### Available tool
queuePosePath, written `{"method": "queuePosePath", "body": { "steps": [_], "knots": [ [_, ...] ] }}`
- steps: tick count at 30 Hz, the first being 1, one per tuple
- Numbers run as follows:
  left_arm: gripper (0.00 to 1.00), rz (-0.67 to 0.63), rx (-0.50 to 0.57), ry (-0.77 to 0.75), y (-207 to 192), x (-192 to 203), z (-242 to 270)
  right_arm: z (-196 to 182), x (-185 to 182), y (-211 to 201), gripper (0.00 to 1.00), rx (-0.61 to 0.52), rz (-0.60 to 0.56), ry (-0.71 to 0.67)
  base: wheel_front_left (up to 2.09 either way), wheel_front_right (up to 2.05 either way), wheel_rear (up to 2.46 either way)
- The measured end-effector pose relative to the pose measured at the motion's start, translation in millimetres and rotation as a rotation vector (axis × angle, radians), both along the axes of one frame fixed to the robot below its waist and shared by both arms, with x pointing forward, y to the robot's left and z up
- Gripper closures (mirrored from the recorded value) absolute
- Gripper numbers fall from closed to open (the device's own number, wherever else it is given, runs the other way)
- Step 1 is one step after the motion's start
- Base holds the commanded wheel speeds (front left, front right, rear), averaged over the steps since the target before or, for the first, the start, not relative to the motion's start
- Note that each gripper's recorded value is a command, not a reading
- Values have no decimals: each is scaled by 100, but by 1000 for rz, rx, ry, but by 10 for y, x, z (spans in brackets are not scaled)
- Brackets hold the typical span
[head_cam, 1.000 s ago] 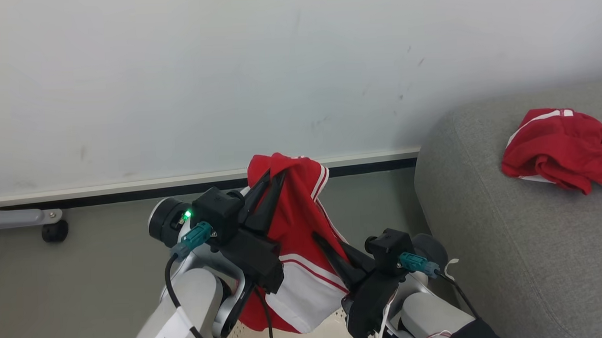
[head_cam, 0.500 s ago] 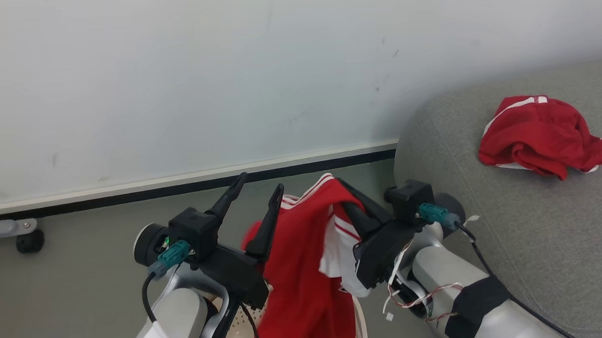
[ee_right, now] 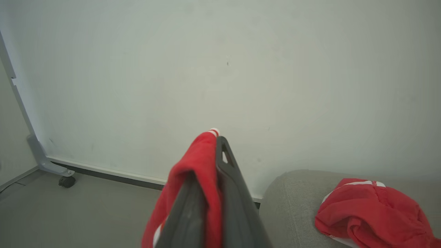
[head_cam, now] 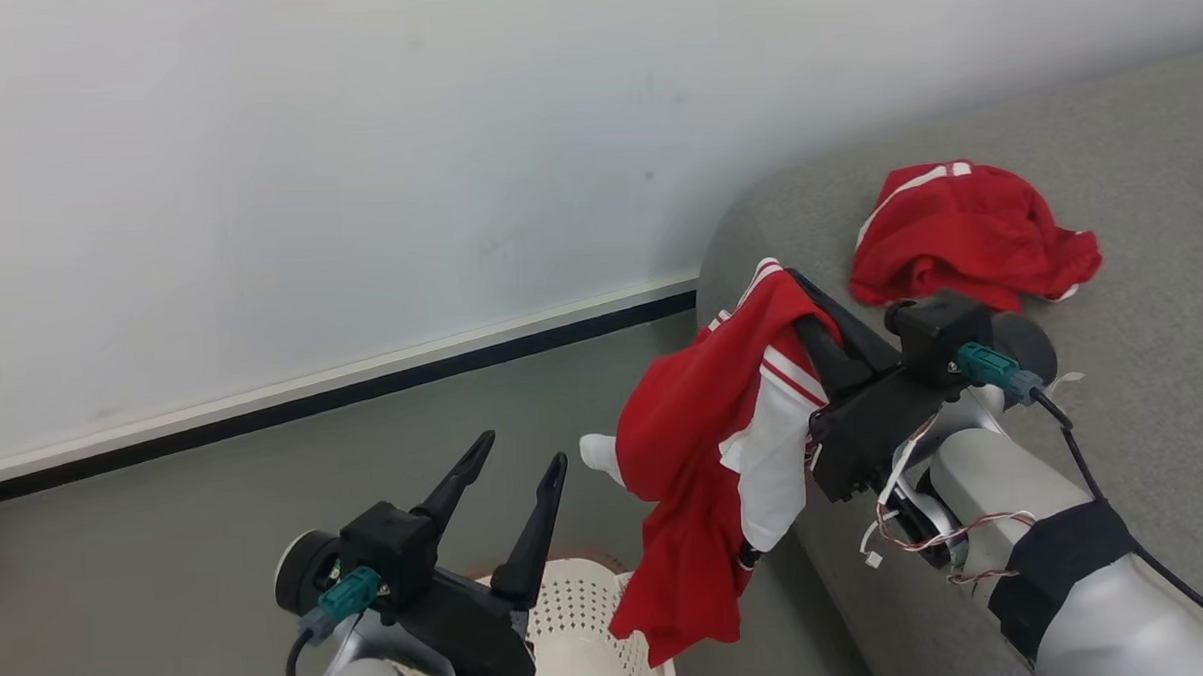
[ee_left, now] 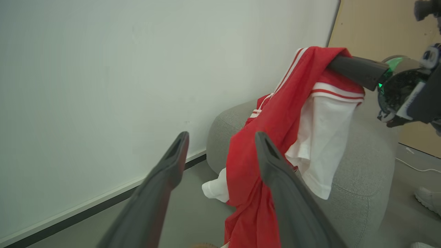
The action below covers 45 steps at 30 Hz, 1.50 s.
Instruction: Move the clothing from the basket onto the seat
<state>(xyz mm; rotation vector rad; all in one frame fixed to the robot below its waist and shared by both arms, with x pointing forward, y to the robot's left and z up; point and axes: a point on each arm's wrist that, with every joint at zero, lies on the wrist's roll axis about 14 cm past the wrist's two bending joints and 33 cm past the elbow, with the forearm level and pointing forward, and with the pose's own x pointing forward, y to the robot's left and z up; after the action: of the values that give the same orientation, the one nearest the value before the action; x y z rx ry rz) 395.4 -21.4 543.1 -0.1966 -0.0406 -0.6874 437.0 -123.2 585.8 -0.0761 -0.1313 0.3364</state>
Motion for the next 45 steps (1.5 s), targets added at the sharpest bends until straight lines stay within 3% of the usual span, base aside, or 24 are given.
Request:
{"method": "queuePosePath", "body": {
  "steps": [16,25,35,45],
  "knots": [
    [0,-299,-34,10,-934,-450,-40,416,-438,-991,100,-79,-213,-132,0,0,0],
    [0,-419,-35,34,-1286,-608,-119,406,-661,-1617,100,-121,-358,-114,0,0,0],
    [0,-409,-54,53,-1267,-432,-188,1060,-286,-1977,100,-215,-406,-214,0,0,0],
    [0,-315,-81,18,-990,5,-167,2010,279,-2179,100,-294,-455,-360,0,0,0]
  ]
}}
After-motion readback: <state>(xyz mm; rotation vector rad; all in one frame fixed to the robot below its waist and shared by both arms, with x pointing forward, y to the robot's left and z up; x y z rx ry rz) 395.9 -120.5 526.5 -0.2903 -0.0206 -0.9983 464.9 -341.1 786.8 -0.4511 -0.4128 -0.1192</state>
